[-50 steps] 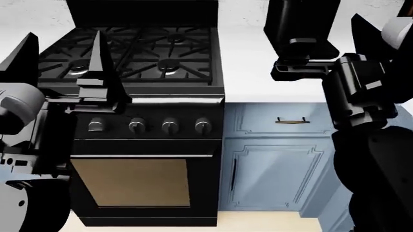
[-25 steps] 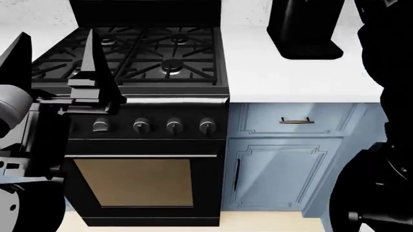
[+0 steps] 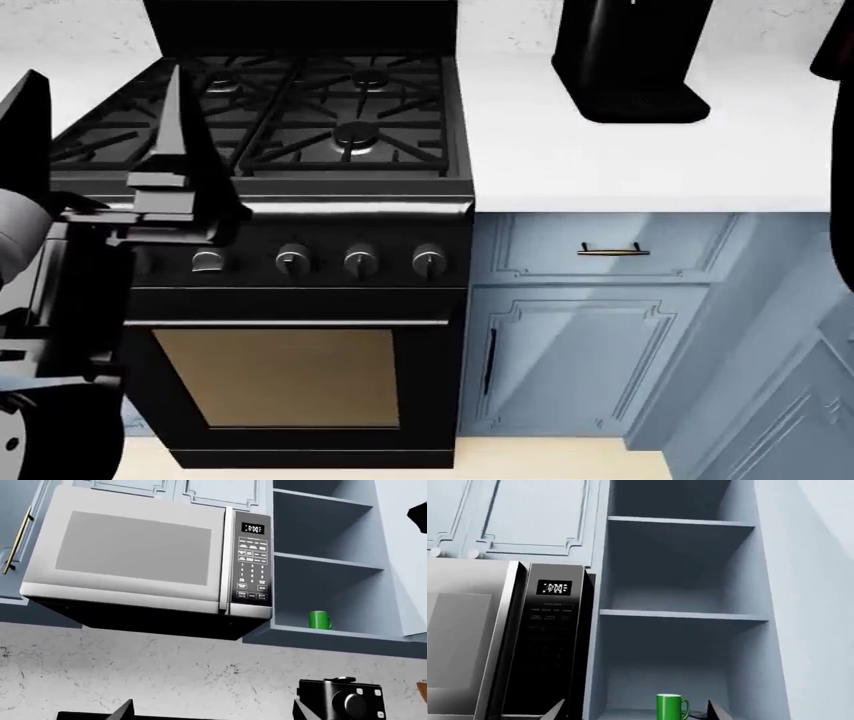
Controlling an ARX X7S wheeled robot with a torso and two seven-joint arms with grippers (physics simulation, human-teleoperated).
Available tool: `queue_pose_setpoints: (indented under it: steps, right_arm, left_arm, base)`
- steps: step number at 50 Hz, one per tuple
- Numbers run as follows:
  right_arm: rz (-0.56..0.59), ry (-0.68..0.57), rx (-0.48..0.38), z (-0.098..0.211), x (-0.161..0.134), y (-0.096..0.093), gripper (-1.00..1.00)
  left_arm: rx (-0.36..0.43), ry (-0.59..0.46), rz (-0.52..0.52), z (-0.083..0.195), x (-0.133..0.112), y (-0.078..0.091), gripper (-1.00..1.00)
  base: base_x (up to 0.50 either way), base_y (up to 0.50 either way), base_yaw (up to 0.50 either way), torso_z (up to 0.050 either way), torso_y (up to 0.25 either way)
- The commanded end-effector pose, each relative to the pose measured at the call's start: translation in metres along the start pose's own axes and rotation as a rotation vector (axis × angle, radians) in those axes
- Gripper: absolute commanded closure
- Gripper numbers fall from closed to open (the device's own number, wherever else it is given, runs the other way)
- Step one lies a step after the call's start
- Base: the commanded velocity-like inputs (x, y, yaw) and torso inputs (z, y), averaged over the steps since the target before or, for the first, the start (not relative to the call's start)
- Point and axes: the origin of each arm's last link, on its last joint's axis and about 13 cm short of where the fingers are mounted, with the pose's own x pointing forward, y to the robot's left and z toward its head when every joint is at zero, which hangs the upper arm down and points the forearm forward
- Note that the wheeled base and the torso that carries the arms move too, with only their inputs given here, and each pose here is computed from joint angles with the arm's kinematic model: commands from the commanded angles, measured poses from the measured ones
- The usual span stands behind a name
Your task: Pick the mug from the cabinet, place it under the coffee machine dispenser, and press the start button.
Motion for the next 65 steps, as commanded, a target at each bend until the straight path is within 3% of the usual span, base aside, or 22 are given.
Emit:
queue_pose_setpoints:
  steps: [1,18,30,50,65]
  right_arm:
    - [-0.070,0.009,-0.048,0.021,0.006,-0.008,-1.00]
    - [-0.025,0.098,0.097,0.018,0.004,-0.002,-1.00]
    - [-0.002,0.177,0.107,0.010,0.002,0.001,-1.00]
    - [0.011,0.161,0.084,0.014,0.002,0.001,-1.00]
    - [0.011,0.152,0.096,0.020,0.002,0.000,-1.00]
  left_arm:
    - [0.016,-0.008,0.008,0.004,-0.002,0.002,-1.00]
    - [0.026,-0.013,0.023,0.009,-0.005,0.002,-1.00]
    - [0.030,-0.013,0.021,0.009,-0.006,0.002,-1.00]
    - [0.043,-0.008,0.039,0.010,-0.007,0.003,-1.00]
    - [0.045,-0.004,0.021,0.011,-0.008,0.002,-1.00]
  base:
    - [0.00,0.00,0.00,0.042,0.104]
    - [0.00,-0.32,0.00,0.043,0.105]
    - [0.00,-0.16,0.00,0.043,0.105]
    - [0.15,0.00,0.00,0.042,0.067]
    - [0.18,-0.13,0.00,0.002,0.000]
